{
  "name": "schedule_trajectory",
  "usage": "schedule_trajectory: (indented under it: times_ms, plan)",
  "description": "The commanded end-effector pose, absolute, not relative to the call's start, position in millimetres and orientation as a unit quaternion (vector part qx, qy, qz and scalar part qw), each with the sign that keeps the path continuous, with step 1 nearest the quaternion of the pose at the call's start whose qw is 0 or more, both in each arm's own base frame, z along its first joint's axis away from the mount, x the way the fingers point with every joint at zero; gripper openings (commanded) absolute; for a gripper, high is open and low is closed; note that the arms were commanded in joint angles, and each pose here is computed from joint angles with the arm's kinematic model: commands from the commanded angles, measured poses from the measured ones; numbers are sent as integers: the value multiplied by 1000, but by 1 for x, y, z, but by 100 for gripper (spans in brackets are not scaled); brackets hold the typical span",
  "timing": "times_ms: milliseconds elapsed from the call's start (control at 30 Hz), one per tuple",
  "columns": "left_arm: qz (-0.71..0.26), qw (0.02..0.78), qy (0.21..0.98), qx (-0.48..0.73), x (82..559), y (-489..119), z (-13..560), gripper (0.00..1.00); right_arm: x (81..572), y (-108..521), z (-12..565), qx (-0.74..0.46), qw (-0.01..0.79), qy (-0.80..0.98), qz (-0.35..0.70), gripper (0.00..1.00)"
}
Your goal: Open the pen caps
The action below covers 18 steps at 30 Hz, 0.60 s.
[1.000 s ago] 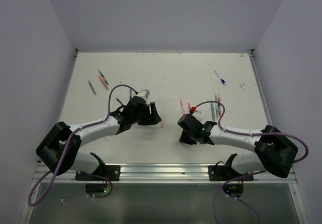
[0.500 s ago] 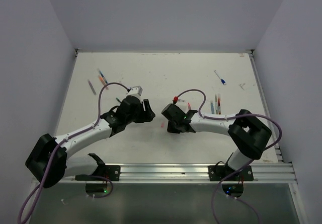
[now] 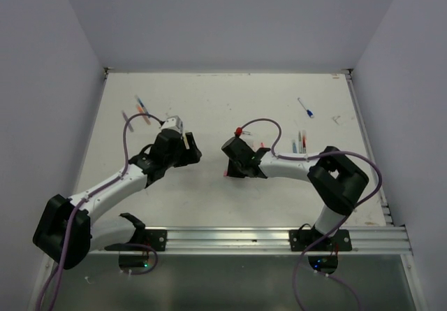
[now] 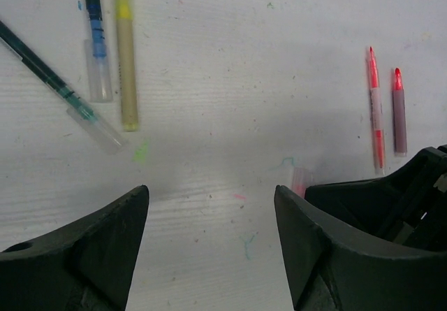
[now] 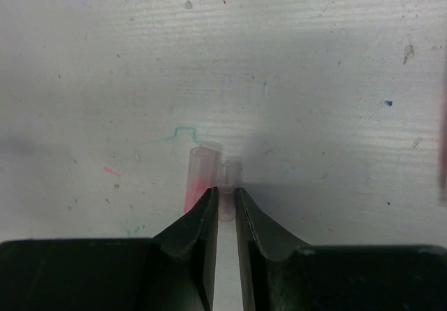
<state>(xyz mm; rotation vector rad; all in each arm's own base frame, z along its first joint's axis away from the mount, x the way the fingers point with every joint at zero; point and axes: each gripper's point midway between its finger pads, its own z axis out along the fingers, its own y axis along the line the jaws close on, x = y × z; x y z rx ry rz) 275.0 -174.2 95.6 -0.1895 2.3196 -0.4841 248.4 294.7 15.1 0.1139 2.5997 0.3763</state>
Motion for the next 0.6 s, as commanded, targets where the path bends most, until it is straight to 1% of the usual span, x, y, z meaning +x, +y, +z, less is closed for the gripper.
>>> schedule_trajectory:
  times_ms: [0,67,100,167,233,433,567]
  plan:
    - [-181,385,902,-69,279,-167,100,77,236,263,-18,24,219,973,74,21]
    - [-180,384,903,-72,280,-166,100,78,238,264,-17,22,220,972,77,23]
    - [-180,387,902,-73,281,-166,101,79,238,264,-15,22,221,972,77,27]
    - [-178,387,902,-73,283,-166,102,79,238,264,-14,19,221,972,77,33]
    - [-176,391,900,-75,286,-166,106,79,239,264,-13,18,223,972,77,36]
    - [-152,408,897,-79,302,-160,120,81,241,263,-5,15,234,969,81,36]
    - [-138,408,899,-80,311,-158,120,81,243,263,7,9,246,965,86,36]
